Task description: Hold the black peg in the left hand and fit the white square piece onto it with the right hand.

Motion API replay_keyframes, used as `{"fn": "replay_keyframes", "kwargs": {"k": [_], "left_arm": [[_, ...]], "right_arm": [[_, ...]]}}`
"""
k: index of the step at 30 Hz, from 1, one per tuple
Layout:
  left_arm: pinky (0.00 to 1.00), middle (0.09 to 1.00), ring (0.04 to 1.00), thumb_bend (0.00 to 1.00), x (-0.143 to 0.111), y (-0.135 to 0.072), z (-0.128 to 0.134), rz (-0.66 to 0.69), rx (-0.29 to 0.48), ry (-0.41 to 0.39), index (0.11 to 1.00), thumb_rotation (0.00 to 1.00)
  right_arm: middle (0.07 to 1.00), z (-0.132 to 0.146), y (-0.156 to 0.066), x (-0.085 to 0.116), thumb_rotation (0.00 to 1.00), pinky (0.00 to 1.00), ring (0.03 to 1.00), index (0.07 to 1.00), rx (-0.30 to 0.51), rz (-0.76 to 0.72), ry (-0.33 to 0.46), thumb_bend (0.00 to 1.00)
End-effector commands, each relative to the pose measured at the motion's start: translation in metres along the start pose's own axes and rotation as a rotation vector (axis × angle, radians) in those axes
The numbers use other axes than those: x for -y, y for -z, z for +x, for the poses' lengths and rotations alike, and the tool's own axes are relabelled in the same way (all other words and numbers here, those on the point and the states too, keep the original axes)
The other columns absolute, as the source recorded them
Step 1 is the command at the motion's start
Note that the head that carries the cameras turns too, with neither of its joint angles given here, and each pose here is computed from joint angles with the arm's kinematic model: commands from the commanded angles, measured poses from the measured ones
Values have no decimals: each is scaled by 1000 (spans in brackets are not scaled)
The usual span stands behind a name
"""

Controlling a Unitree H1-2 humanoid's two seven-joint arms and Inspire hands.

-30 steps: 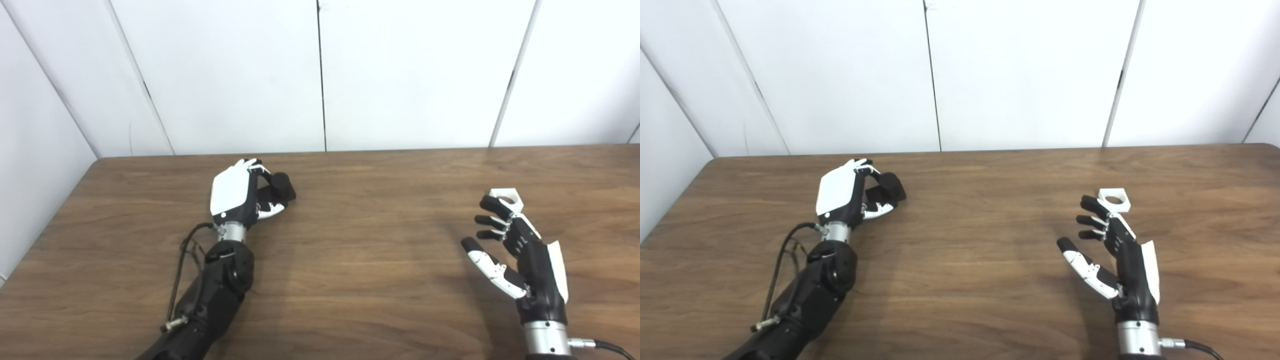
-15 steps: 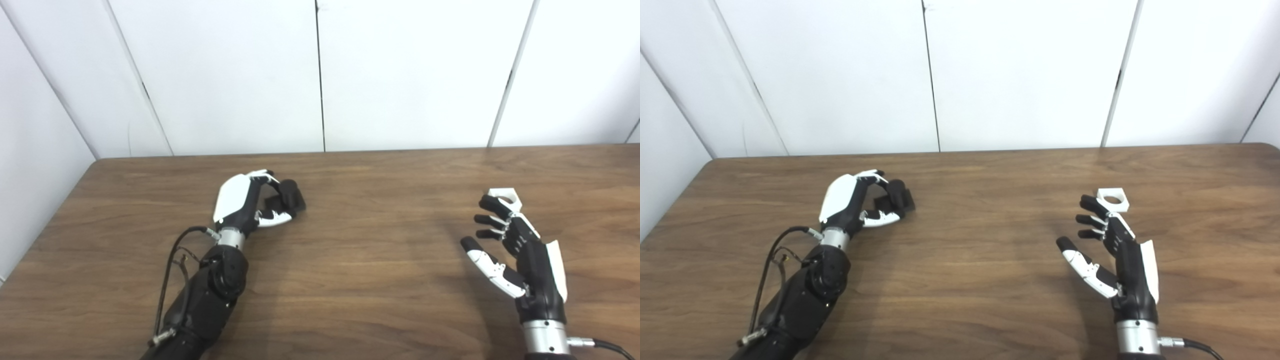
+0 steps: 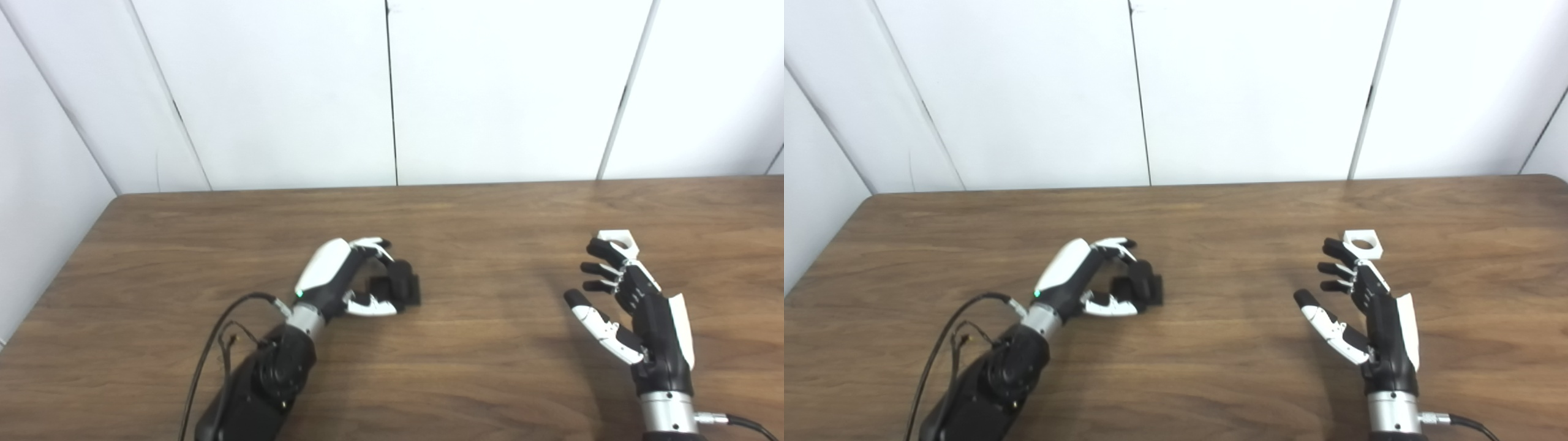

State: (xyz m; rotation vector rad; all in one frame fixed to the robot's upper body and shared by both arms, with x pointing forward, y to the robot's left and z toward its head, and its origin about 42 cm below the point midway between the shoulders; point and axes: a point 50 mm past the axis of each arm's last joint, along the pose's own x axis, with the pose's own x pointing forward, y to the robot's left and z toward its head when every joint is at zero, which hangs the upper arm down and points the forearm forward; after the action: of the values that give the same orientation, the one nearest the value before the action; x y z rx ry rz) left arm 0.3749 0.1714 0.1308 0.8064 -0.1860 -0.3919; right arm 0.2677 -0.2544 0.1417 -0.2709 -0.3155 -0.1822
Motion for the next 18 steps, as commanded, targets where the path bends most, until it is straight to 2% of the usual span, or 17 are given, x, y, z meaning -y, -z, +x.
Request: {"fn": "replay_keyframes", "kwargs": {"k": [1, 11, 18], "left_arm": [[811, 862, 905, 502, 11, -8, -5, -5, 18, 77, 493, 92], [827, 870, 911, 501, 30, -23, -25, -33, 47, 115, 494, 87], [889, 890, 926, 505, 39, -26, -32, 48, 53, 110, 496, 91]], "right_arm": [[806, -2, -5, 2, 351, 630, 737, 795, 22, -5, 8, 536], [809, -4, -8, 1, 365, 633, 746, 795, 20, -2, 11, 542], [804, -5, -9, 1, 359, 629, 738, 795, 20, -9, 10, 538]]}}
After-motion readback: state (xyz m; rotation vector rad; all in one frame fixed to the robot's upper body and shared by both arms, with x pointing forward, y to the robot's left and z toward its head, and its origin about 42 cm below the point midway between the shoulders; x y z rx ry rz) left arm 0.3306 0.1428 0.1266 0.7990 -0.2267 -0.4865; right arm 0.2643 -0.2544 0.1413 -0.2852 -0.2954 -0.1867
